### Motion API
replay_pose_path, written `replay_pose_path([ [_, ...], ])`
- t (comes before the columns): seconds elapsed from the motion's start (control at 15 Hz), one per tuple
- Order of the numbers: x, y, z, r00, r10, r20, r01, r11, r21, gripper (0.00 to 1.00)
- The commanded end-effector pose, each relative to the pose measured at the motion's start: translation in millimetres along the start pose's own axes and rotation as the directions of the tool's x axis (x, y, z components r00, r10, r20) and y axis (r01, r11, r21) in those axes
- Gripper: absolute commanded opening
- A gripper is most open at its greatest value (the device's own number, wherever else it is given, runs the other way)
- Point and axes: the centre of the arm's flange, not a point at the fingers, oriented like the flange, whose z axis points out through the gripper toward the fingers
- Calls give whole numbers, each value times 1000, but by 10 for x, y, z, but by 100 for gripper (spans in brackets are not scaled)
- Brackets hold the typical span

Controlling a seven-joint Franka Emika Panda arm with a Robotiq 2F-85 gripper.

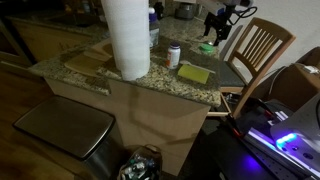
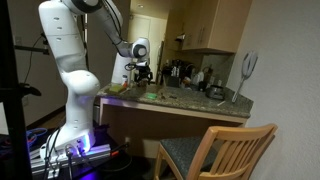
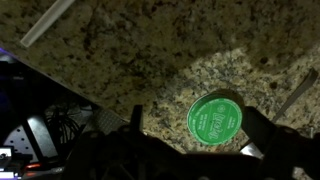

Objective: Move the green lid backwards

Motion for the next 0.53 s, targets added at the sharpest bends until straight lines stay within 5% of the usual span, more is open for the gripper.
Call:
replay_pose_path([
  [0.0, -4, 1, -1, 1000, 7, 0, -7, 1000, 0, 100],
  [0.2, -49, 34, -18, 985, 142, -100, -135, 988, 68, 100],
  [0.27, -381, -50, -167, 973, 202, -113, -192, 977, 93, 100],
  [0.47, -432, -99, -360, 930, 341, -139, -321, 935, 148, 100],
])
